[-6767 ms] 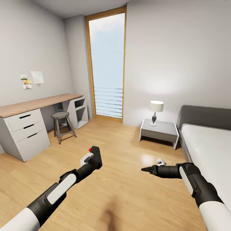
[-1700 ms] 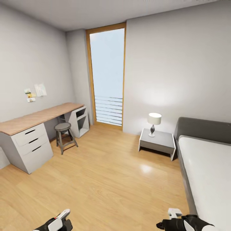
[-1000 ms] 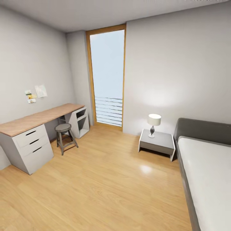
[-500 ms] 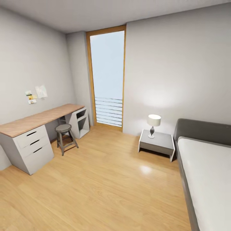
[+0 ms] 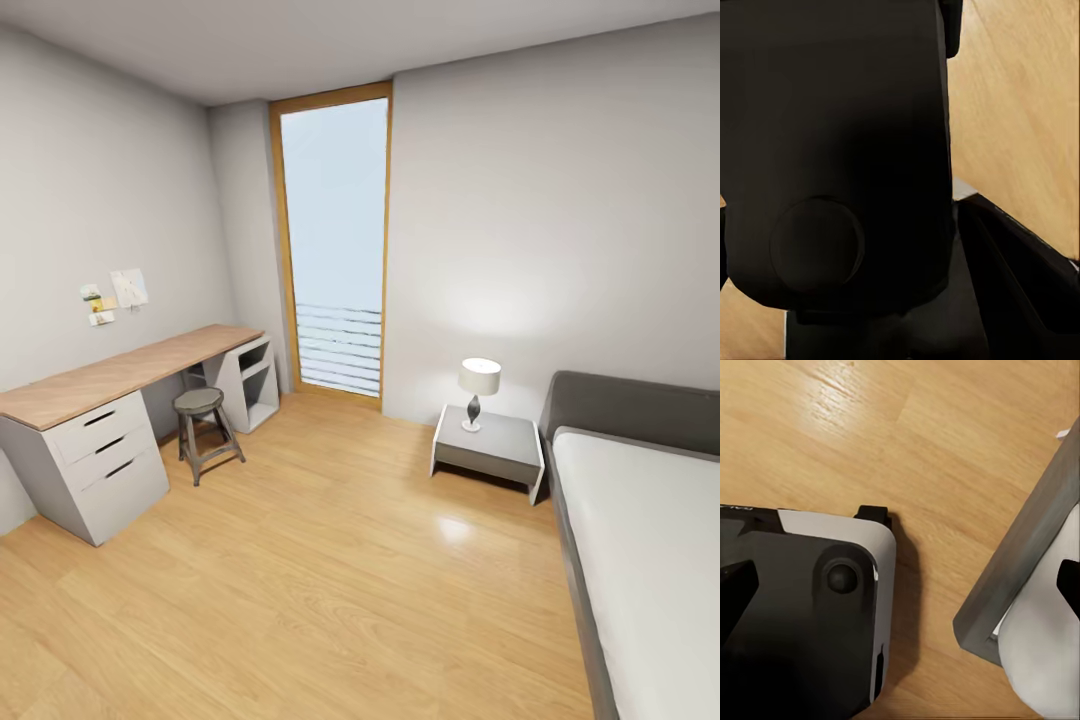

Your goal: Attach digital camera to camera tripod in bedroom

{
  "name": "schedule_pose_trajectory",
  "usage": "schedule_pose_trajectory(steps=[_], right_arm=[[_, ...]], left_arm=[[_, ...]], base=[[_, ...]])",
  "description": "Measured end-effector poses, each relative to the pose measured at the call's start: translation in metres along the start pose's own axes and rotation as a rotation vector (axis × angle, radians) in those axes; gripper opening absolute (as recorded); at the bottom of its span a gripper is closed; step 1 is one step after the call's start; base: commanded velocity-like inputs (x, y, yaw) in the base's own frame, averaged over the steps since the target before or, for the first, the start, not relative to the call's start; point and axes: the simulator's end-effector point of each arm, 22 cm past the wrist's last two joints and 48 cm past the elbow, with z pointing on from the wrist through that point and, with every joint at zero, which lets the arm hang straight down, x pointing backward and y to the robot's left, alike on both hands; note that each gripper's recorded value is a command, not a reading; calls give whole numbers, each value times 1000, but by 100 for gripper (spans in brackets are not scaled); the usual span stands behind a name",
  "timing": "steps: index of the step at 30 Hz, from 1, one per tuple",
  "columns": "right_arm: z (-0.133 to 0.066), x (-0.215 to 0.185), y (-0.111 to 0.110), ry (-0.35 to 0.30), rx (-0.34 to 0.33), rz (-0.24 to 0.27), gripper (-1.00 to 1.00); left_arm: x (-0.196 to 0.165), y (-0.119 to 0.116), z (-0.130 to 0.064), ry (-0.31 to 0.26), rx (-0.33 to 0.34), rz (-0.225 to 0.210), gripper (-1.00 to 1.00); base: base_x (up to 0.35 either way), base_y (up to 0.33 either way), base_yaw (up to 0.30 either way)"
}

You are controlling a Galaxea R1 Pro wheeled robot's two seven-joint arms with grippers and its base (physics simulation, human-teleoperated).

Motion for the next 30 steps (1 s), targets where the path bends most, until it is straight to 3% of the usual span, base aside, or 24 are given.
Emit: schedule_pose_trajectory(steps=[10, 30], right_arm=[[-9, 3, 0, 0, 0, 0, 100], [-22, 8, 1, 1, 0, 0, 100]], left_arm=[[2, -4, -8, 0, 65, 1, -100], [6, 0, -21, -2, 72, 0, -100]], base=[[0, 0, 0], [0, 0, 0]])
